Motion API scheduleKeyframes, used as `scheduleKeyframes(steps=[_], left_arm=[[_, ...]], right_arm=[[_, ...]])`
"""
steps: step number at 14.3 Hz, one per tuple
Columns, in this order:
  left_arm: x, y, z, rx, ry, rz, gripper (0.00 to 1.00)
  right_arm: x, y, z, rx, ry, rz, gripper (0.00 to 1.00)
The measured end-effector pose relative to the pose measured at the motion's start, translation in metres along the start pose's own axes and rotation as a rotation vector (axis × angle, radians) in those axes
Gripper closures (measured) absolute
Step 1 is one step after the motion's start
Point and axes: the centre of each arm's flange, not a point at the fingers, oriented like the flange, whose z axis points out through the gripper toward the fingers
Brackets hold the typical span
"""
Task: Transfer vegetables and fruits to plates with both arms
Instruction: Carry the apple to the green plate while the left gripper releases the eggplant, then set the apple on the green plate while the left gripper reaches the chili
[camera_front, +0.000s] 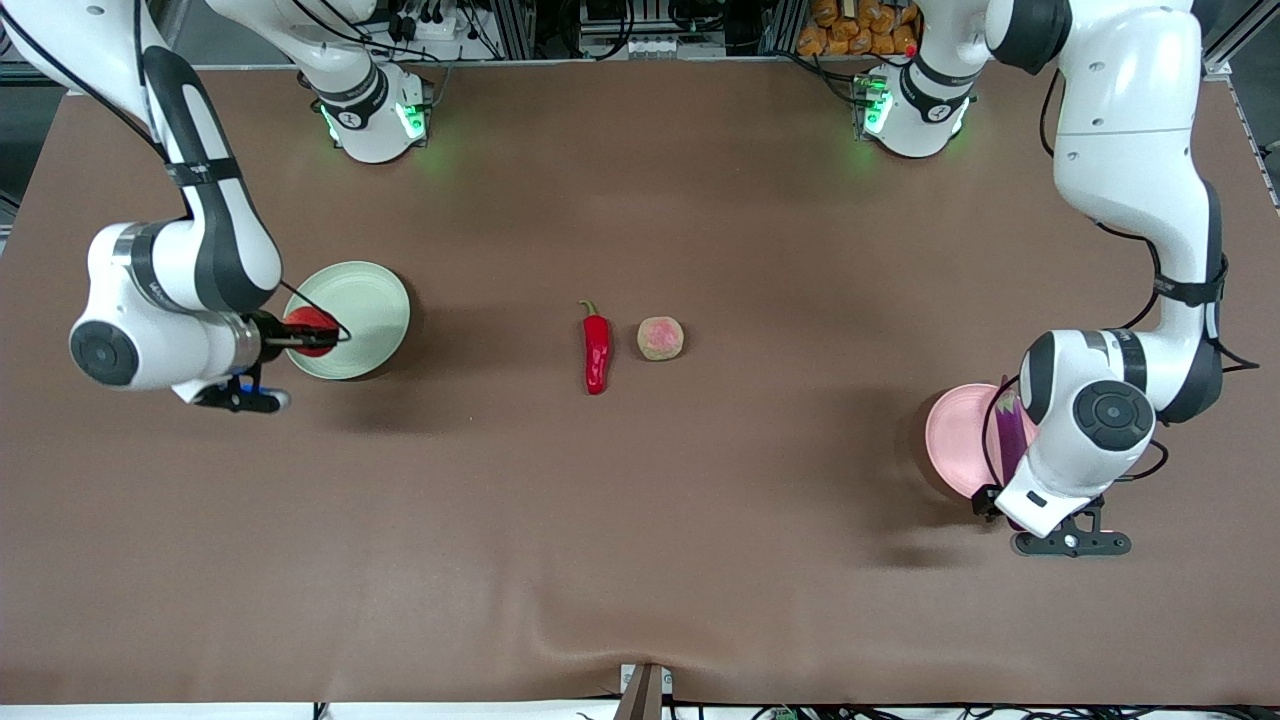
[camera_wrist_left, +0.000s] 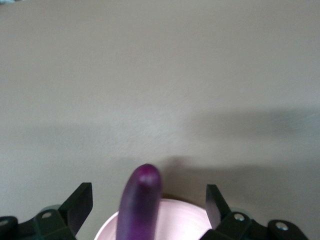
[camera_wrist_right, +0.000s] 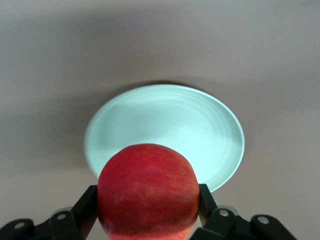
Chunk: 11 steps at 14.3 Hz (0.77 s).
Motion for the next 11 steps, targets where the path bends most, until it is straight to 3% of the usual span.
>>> scheduleKeyframes(steps=[2,3,4,8,11], left_arm=[[0.002,0.033,-0.029,-0.051,-0.012,-0.038,0.00],[-0.001,0.058,-0.045,-0.077,-0.038,-0.064,0.00],[-0.005,0.086,-0.062,-0.100,-0.062,-0.084,0.00],[-0.040,0.226,-0.124,-0.164,-0.096,-0.160,0.00],[-0.099,0.349,-0.156,-0.184,-0.107,-0.202,0.00]], right_arm=[[-0.009,0.012,0.021,0.007,-0.008,0.007,0.13],[-0.010,0.014,0.022,0.008,-0.011,0.010,0.02],[-0.010,0.014,0.022,0.008,-0.009,0.009,0.00],[-0.013,0.009,0.003,0.008,-0.011,0.002,0.00],[-0.011,-0.007,-0.045,0.005,0.013,-0.028,0.00]])
